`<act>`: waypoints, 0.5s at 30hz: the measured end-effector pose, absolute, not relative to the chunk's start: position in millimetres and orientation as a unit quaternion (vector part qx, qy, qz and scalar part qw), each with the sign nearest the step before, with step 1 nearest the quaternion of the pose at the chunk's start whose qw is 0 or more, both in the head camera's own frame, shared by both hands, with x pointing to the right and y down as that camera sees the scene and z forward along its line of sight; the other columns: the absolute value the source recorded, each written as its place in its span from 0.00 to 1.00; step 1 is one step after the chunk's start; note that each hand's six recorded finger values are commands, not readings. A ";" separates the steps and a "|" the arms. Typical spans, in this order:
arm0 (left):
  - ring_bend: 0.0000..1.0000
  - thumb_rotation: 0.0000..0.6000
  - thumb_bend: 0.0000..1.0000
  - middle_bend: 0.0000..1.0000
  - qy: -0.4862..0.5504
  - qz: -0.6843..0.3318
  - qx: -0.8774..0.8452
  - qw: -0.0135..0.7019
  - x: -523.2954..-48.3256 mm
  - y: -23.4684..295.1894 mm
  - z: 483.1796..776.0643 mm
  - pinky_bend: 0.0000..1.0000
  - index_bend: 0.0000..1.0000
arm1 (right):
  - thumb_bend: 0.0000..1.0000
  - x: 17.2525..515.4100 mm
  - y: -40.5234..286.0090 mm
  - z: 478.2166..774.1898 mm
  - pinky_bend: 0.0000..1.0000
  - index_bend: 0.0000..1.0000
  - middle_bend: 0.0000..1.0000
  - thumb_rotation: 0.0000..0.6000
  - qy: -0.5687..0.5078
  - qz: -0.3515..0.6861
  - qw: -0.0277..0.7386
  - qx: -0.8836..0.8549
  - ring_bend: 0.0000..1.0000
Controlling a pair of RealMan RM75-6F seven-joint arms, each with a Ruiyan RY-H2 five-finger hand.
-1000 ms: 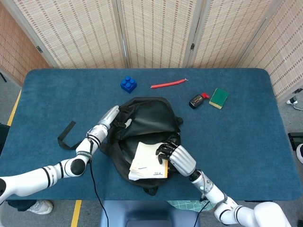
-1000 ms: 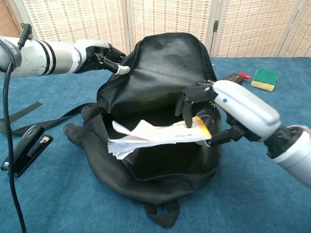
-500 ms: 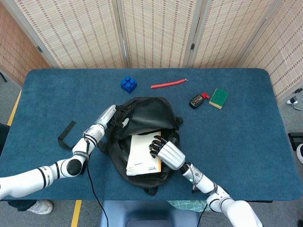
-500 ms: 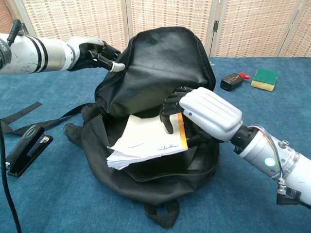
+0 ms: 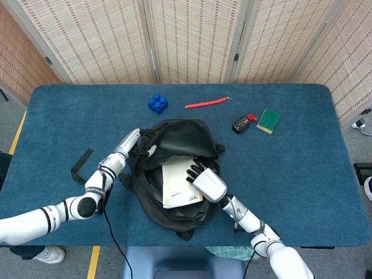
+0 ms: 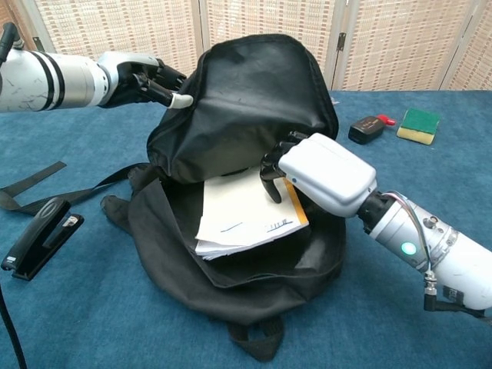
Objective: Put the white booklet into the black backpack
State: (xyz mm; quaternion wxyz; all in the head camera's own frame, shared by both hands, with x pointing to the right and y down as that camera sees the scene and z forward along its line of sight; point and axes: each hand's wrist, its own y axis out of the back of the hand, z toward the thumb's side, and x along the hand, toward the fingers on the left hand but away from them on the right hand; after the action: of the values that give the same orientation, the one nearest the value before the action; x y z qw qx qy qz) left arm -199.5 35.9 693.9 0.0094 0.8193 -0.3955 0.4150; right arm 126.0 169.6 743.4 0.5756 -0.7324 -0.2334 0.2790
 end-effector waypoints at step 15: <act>0.24 1.00 0.60 0.30 -0.394 0.416 0.819 0.010 -200.3 35.5 692.9 0.00 0.56 | 0.28 141.4 164.0 748.0 0.00 0.00 0.05 1.00 -0.258 0.324 0.565 -0.714 0.05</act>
State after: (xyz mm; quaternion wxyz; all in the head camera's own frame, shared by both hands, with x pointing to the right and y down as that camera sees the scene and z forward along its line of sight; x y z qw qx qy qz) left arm -200.3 35.5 692.9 0.0096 0.8193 -0.3943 0.4161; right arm 141.4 164.0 748.0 0.5649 -0.7140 -0.2579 0.3235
